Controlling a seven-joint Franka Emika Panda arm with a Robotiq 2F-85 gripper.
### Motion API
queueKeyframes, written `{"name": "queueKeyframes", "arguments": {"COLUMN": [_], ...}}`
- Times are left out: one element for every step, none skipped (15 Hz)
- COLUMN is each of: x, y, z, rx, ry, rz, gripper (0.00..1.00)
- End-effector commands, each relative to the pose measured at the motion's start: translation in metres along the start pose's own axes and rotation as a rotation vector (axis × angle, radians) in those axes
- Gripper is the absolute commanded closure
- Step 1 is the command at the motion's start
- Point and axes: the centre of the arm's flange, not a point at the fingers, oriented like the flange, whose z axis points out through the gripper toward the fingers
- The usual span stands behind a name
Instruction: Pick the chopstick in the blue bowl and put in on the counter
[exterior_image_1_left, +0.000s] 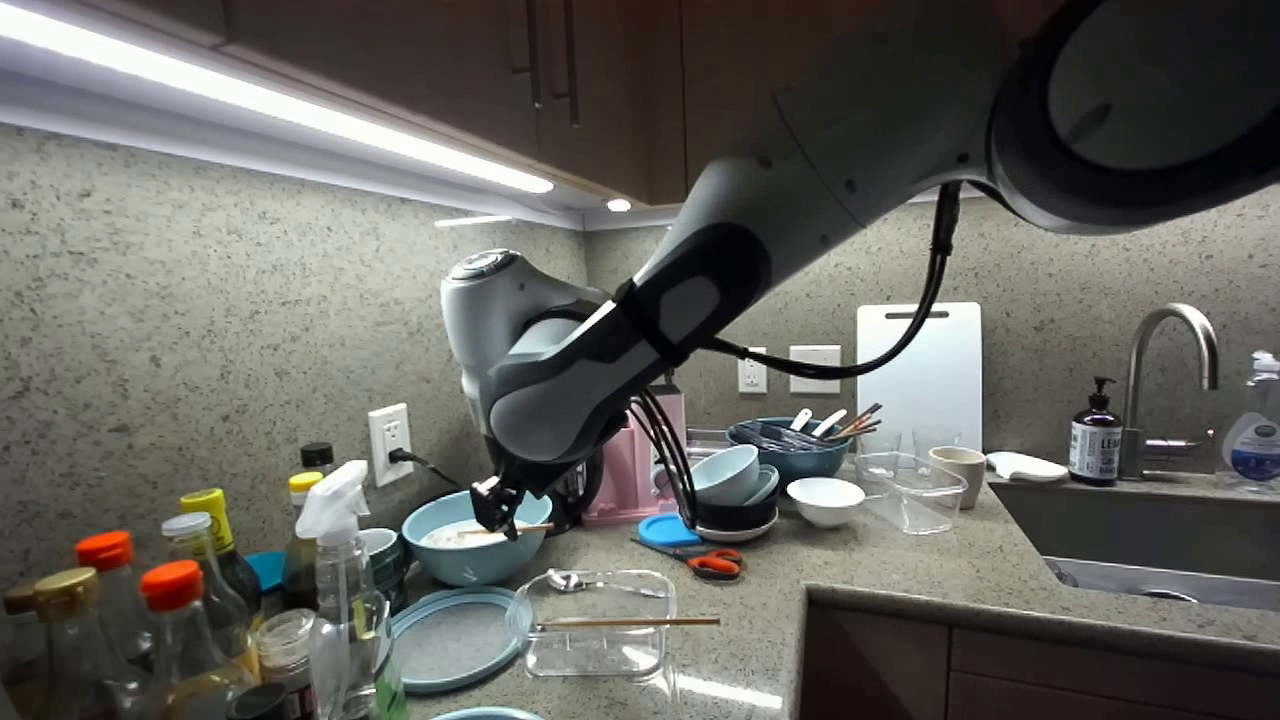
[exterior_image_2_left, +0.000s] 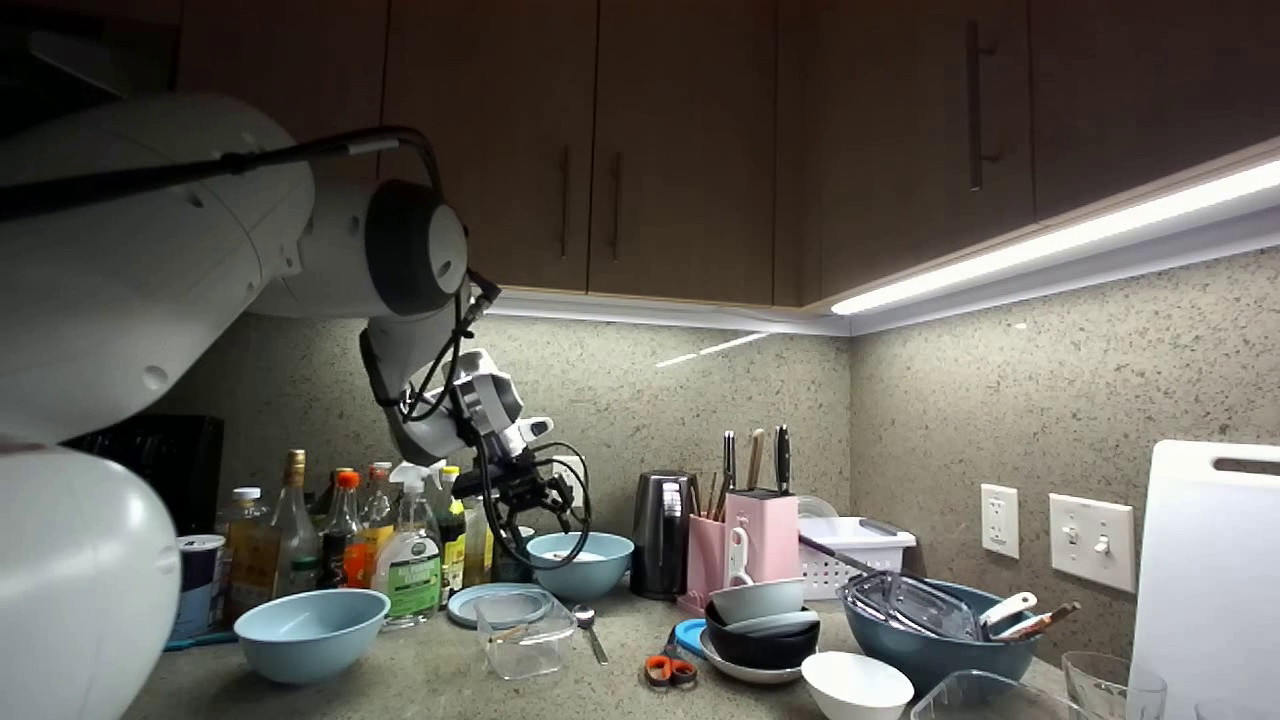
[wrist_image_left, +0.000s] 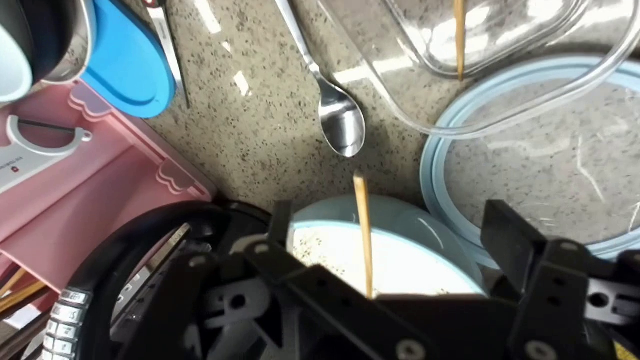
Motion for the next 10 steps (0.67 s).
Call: {"name": "queueKeyframes", "arguments": {"x": [0.002, 0.003, 0.004, 0.006, 0.008, 0.011, 0.012, 0.014, 0.015, 0.016], "y": [-0.002, -0.004, -0.003, -0.001, 0.0, 0.0, 0.0, -0.001, -0.001, -0.001], "z": [0.002, 0.003, 0.005, 0.01, 0.015, 0.021, 0.026, 0.032, 0.037, 0.042], "rx": [-0.004, -0.006, -0.004, -0.003, -0.004, -0.004, -0.004, -0.004, 0.0, 0.003], "ry": [0.008, 0.011, 0.003, -0.002, -0.009, -0.021, -0.035, -0.054, -0.085, -0.118], "rz": [0.003, 0.005, 0.012, 0.013, 0.008, -0.006, -0.026, -0.065, -0.119, -0.179], "gripper": [0.0, 0.0, 0.0, 0.0, 0.0, 0.0, 0.0, 0.0, 0.0, 0.0]}}
